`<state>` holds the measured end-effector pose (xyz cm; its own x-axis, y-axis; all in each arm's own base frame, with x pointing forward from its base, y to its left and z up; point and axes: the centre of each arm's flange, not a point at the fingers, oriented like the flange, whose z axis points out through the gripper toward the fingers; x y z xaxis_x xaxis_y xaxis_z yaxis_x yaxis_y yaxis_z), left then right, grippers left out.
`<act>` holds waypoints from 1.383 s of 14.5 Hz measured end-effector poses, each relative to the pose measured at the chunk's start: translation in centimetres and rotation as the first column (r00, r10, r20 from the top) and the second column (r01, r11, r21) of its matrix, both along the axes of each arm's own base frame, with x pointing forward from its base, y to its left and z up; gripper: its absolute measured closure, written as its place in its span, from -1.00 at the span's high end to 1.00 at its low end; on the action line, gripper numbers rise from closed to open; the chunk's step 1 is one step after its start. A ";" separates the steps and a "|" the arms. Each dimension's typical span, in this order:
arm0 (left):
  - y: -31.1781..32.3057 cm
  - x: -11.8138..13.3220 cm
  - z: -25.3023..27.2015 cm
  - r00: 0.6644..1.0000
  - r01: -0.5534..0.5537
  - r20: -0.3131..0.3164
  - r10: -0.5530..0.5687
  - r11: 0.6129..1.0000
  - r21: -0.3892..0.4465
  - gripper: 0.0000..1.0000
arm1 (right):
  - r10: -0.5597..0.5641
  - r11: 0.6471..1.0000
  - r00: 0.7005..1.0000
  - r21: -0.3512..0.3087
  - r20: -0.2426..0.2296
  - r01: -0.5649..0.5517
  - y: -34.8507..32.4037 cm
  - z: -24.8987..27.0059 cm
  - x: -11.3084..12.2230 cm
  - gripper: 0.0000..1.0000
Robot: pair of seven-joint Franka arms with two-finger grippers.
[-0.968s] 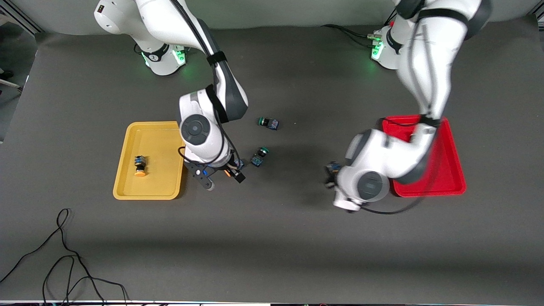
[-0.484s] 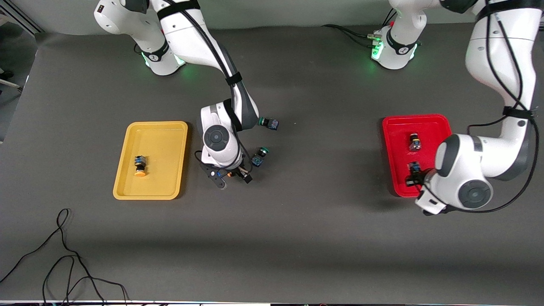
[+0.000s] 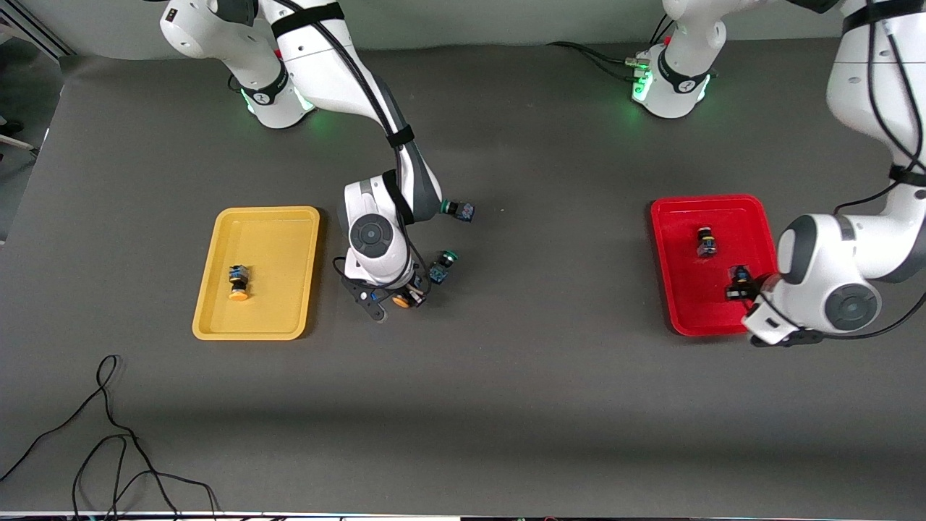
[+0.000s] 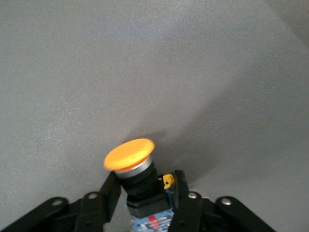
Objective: Place red and yellow buttons in trays
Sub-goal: 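Place the yellow button in the yellow tray while the left gripper places red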
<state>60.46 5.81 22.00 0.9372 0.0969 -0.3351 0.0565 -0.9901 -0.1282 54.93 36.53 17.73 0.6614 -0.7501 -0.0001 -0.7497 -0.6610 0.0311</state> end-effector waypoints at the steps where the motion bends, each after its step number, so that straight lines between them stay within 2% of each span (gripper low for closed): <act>1: 0.3 -0.5 0.0 1.000 -0.003 -0.002 0.003 1.000 -0.001 -0.36 | 0.001 1.000 1.000 0.000 0.000 -0.001 0.0 0.0 0.0 -0.15; 3: -0.2 -0.9 0.2 1.000 0.006 -0.002 -0.006 1.000 -0.002 -0.07 | 0.002 1.000 1.000 0.001 0.001 -0.002 0.0 0.0 0.0 -0.15; 5: -1.1 -0.8 1.2 1.000 0.020 0.001 -0.020 1.000 -0.002 0.36 | 0.009 1.000 1.000 0.006 0.000 -0.009 0.1 0.6 0.2 -0.15; 6: -1.8 -0.7 2.2 1.000 0.031 -0.002 -0.031 1.000 0.003 0.59 | 0.014 1.000 1.000 0.011 -0.018 -0.014 0.1 1.7 0.3 -0.15; 8: -3.4 -0.3 5.7 0.999 0.054 0.006 -0.054 0.998 0.020 0.97 | 0.031 0.999 0.997 0.018 -0.071 -0.030 -0.9 7.1 1.6 -0.15; 10: -4.6 -0.1 10.9 0.997 0.068 0.042 -0.070 0.997 0.044 1.00 | 0.067 0.997 0.991 0.041 -0.112 -0.063 -2.6 14.9 2.7 -0.15; 12: -5.5 -0.8 16.6 0.993 0.070 0.093 -0.075 0.996 0.059 1.00 | 0.166 0.985 0.978 0.074 -0.126 -0.157 -5.5 21.3 3.1 -0.15; 14: -6.3 -1.8 21.6 0.986 0.053 0.159 -0.059 0.998 0.040 1.00 | 0.344 0.939 0.932 0.058 -0.115 -0.339 -10.3 23.9 4.2 -0.15; 17: -7.0 -4.1 26.3 0.973 0.037 0.226 -0.040 0.999 0.015 1.00 | 0.561 0.827 0.820 0.048 -0.113 -0.560 -20.1 24.7 6.2 -0.15; 19: -7.4 -5.9 27.8 0.967 0.035 0.251 -0.037 0.999 0.013 1.00 | 0.667 0.744 0.738 0.053 -0.103 -0.666 -26.9 24.6 6.6 -0.15; 20: -7.6 -6.7 28.3 0.963 0.036 0.265 -0.038 0.999 0.014 1.00 | 0.703 0.711 0.706 0.054 -0.087 -0.701 -29.5 23.8 6.5 -0.15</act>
